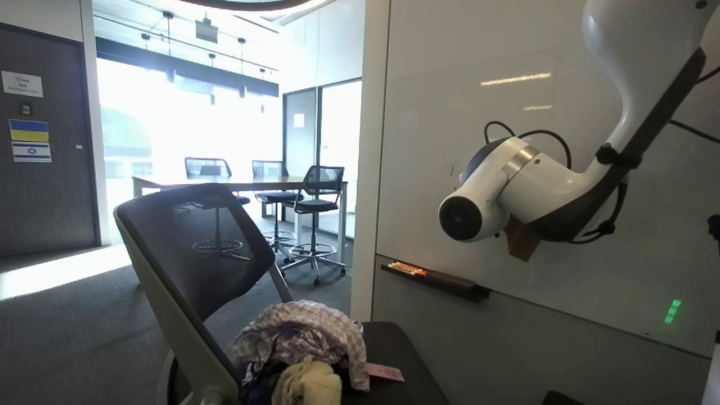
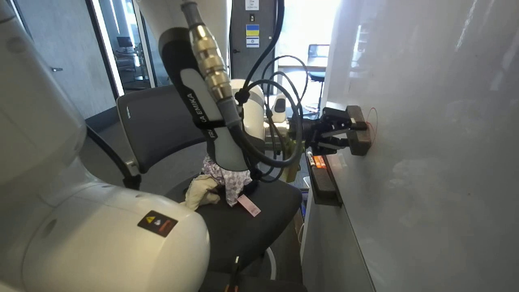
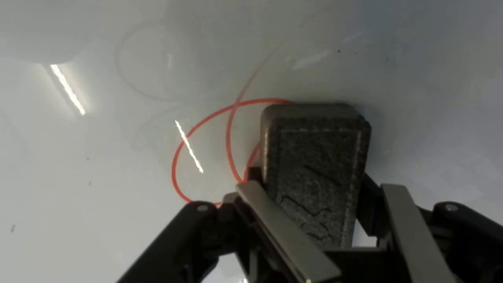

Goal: Use the duster to erase the markings on the board

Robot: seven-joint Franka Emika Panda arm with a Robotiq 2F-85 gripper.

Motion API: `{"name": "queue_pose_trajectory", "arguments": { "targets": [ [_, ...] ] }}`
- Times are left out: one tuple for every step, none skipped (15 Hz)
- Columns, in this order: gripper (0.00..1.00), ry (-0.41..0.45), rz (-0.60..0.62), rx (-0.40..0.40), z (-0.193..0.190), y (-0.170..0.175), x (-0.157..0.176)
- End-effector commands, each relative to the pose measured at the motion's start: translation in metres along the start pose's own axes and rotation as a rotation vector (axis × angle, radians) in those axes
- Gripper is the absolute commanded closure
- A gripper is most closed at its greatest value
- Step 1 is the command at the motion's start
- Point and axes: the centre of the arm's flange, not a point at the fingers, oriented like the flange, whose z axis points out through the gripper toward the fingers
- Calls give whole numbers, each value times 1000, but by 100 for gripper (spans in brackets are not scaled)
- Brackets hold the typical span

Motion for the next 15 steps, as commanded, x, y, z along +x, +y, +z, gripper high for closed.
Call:
{"name": "queue_pose_trajectory", "arguments": {
  "targets": [
    [68, -104, 115, -52, 44, 43, -25],
    [68, -95, 137, -59, 47, 46, -26],
    [68, -71, 158, -76, 50, 51, -24],
    [68, -53, 178, -85, 50, 55, -23],
    [68, -9, 195, -97, 46, 63, -18],
    [68, 23, 209, -103, 42, 70, -15],
    [68, 53, 223, -109, 37, 79, -10],
    [68, 78, 232, -118, 34, 86, -6],
    [68, 94, 245, -130, 31, 94, -2],
    [68, 112, 258, -145, 28, 104, 3],
    [68, 130, 279, -162, 26, 114, 8],
    [68, 137, 303, -181, 24, 125, 12],
    [68, 134, 327, -200, 26, 132, 14],
    [68, 128, 345, -222, 30, 136, 16],
    [68, 121, 350, -247, 36, 135, 15]
  ]
}}
